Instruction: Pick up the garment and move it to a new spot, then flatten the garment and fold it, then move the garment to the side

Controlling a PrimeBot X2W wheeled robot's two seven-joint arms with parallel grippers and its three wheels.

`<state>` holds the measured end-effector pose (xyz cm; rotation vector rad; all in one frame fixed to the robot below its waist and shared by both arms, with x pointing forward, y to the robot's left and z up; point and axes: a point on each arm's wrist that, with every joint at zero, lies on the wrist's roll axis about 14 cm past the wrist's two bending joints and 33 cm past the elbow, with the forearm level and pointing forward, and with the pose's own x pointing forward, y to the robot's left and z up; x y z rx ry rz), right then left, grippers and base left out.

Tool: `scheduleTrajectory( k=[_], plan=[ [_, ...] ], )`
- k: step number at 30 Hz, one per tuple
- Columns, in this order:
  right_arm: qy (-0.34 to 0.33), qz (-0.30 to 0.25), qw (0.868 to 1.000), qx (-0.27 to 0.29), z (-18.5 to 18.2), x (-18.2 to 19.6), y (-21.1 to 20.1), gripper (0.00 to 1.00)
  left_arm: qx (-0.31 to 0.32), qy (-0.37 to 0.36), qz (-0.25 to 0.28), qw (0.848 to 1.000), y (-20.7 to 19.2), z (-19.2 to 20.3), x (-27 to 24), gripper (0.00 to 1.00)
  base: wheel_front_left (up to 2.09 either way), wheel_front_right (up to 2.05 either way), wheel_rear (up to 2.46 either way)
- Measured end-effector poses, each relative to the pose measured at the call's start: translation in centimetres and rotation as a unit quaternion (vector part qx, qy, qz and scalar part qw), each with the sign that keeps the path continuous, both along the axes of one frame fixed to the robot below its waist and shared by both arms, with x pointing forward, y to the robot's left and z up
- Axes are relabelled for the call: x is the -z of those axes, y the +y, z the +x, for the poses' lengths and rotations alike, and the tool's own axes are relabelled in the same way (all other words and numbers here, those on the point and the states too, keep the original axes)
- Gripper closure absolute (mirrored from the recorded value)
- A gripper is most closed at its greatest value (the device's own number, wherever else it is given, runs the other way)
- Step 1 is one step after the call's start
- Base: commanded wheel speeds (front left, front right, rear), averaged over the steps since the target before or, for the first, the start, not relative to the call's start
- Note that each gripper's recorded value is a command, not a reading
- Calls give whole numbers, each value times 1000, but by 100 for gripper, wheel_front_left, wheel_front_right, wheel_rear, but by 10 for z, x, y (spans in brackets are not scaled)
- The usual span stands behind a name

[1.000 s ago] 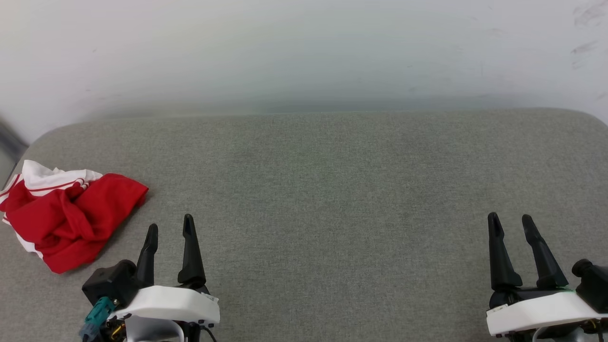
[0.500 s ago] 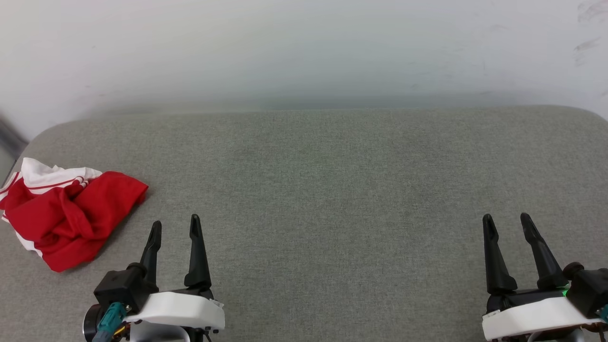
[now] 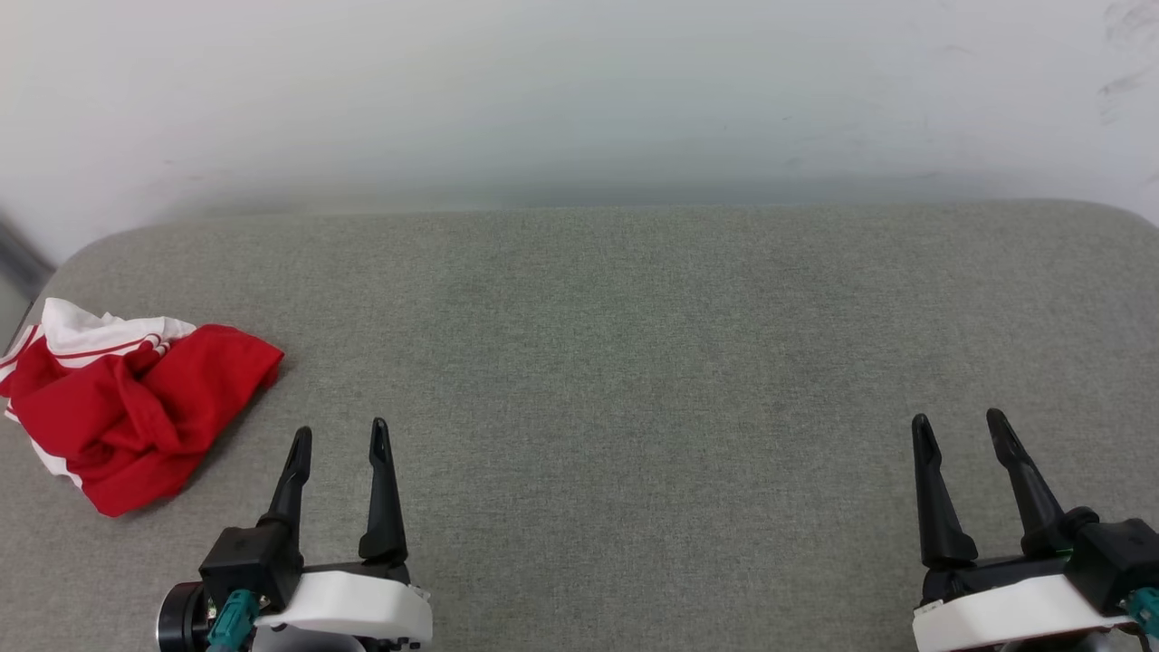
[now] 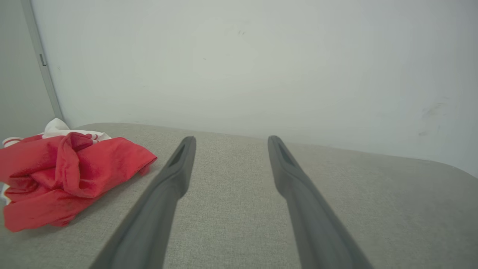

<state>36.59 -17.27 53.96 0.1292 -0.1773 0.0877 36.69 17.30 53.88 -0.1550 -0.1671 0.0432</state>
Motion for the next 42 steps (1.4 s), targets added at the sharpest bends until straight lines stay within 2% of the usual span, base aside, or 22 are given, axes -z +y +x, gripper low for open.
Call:
scheduleTrajectory(
  k=[13, 31, 42],
  plan=[
    [-5, -14, 1000, 0, -4, 1, 1, 0, -2, -3, 34, 999, 0, -5, 2, 0, 0, 0, 0],
    [5, 9, 1000, 0, -5, 8, 0, 0, -7, 9, 24, 1000, 6, -8, 10, 0, 0, 0, 0],
    [9, 9, 999, -32, 6, 10, 21, 0, -38, 13, 23, 999, 27, -18, 12, 0, 0, 0, 0]
  ],
)
